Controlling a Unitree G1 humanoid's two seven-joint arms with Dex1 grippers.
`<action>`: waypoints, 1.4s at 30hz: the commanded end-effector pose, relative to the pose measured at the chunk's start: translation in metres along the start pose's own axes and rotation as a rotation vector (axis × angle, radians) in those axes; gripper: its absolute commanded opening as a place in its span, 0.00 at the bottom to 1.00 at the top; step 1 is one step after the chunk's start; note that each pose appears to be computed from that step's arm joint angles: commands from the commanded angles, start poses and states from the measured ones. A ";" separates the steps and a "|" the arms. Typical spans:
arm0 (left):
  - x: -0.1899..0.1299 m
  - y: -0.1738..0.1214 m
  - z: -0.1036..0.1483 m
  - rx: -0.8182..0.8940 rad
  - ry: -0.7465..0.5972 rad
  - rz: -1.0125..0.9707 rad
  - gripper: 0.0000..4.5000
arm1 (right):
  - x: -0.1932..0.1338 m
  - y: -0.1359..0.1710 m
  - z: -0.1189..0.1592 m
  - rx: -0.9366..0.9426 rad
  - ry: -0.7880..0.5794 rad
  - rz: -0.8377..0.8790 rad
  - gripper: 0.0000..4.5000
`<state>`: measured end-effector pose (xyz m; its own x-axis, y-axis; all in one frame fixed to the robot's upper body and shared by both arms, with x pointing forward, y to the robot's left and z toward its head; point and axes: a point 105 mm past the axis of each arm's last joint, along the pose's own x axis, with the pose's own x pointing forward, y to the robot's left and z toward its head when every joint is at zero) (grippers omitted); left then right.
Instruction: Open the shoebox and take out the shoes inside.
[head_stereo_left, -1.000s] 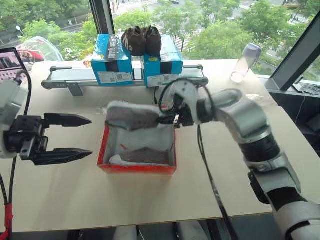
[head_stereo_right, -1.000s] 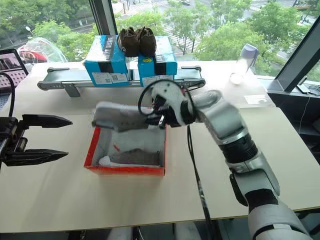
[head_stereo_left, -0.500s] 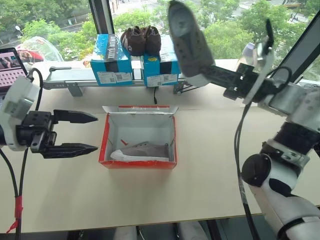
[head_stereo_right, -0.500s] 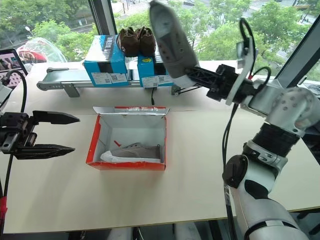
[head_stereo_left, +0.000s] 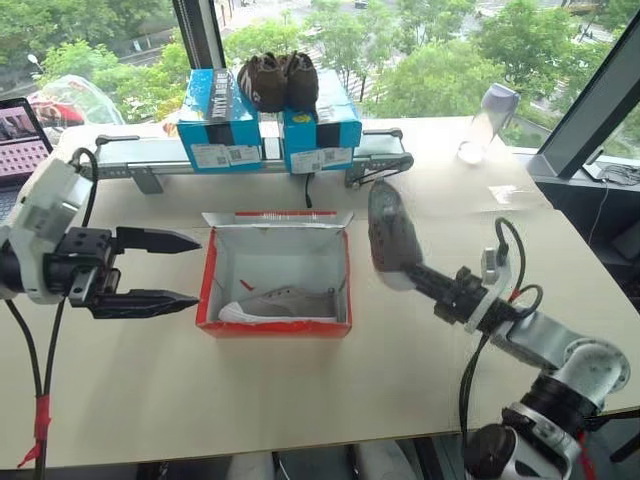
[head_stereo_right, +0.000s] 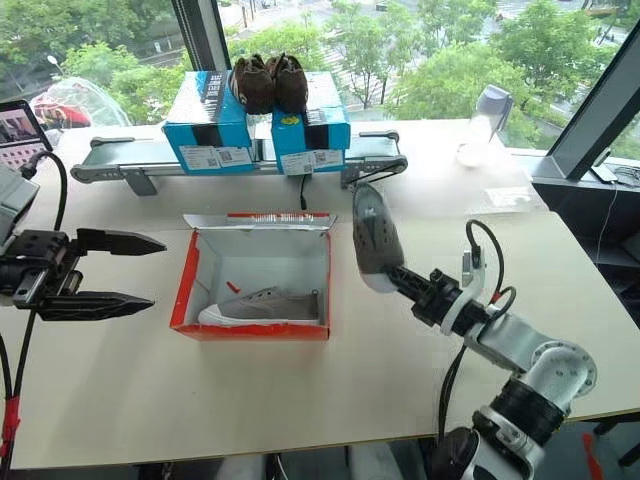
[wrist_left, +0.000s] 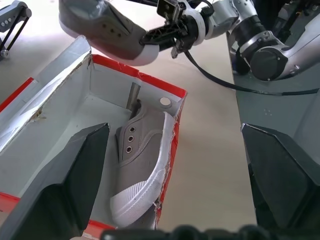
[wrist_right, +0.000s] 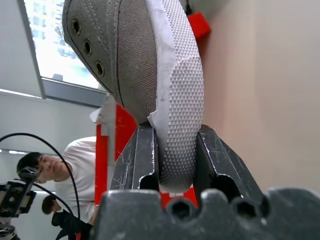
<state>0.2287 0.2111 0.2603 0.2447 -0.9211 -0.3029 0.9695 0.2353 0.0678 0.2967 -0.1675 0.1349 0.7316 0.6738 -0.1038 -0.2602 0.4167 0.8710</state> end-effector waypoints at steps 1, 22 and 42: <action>-0.002 -0.003 0.007 0.038 -0.003 0.002 1.00 | -0.008 0.007 -0.003 -0.026 0.023 -0.002 0.38; -0.005 -0.002 0.008 0.036 0.010 0.008 1.00 | -0.035 0.081 0.040 -0.831 0.344 -0.085 0.98; -0.008 -0.010 0.011 0.044 0.021 0.031 1.00 | 0.074 0.113 -0.014 -1.473 0.814 0.436 0.98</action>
<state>0.2225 0.2138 0.2625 0.2606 -0.9108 -0.3201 0.9653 0.2511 0.0713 0.3064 -0.0622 0.2104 0.0862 0.8081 -0.5828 -0.9934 0.0250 -0.1122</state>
